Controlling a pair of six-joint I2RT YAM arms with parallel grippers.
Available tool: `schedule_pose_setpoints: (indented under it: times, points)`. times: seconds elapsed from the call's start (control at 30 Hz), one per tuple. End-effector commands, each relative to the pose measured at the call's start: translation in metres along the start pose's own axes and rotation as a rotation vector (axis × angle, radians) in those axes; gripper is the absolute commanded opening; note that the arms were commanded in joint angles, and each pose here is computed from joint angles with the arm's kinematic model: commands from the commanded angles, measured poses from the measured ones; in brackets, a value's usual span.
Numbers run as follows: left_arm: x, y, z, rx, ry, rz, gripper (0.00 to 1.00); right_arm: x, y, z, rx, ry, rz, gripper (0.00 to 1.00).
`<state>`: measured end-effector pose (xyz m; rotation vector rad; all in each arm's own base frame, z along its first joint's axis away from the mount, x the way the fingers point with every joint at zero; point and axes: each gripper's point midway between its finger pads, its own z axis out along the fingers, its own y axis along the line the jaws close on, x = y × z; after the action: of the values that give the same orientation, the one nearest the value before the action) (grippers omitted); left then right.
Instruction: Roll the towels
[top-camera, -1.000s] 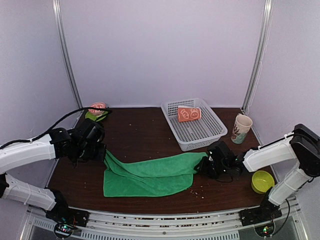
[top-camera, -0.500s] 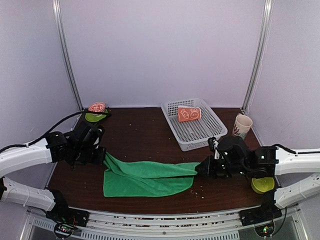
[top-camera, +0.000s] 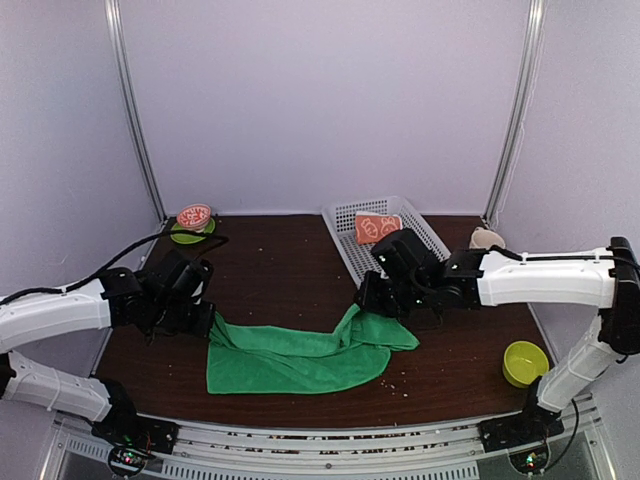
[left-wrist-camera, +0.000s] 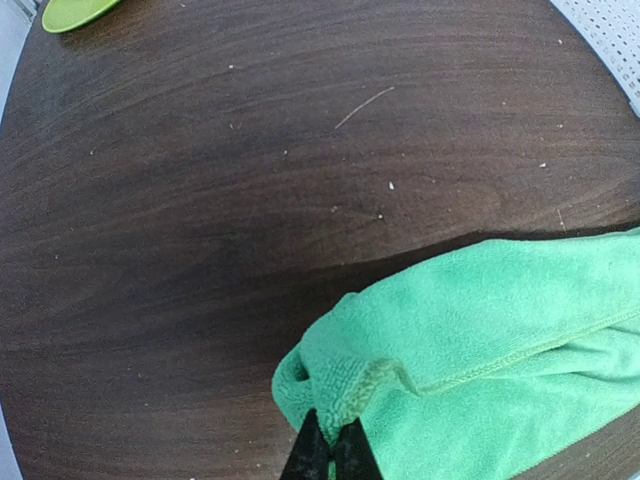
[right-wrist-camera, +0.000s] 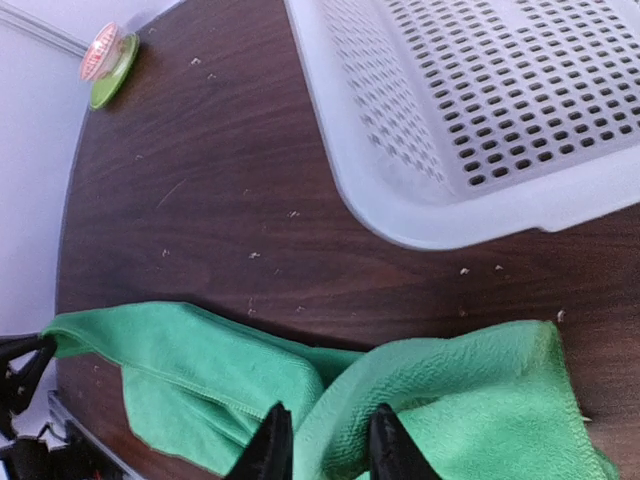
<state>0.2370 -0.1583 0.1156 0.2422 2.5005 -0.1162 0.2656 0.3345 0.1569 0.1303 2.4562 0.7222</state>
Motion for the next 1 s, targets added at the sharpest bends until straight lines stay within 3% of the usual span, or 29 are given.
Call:
schedule_pose_setpoints:
  times: [0.0, 0.1, 0.2, 0.37, 0.67, 0.97]
  points:
    - [-0.001, -0.004, 0.008, 0.007, -0.008, -0.020, 0.00, -0.014, -0.012, 0.009, 0.088, -0.038, -0.037, 0.37]
    - [-0.002, -0.004, 0.012, -0.011, 0.001, -0.015, 0.00, -0.020, -0.013, -0.002, 0.098, -0.054, -0.088, 0.49]
    - [-0.005, -0.002, 0.010, -0.034, 0.011, -0.010, 0.00, -0.024, -0.022, -0.017, 0.124, -0.080, -0.156, 0.52]
    - [-0.011, 0.012, -0.004, -0.101, -0.004, -0.022, 0.00, -0.005, -0.056, -0.024, 0.152, -0.061, -0.279, 0.48]
    - [-0.008, 0.066, -0.044, -0.322, -0.013, -0.069, 0.00, 0.039, -0.106, -0.003, 0.209, 0.036, -0.308, 0.42]
    - [-0.017, 0.092, -0.083, -0.372, -0.109, -0.140, 0.00, 0.104, -0.115, 0.016, 0.211, 0.267, -0.357, 0.34]
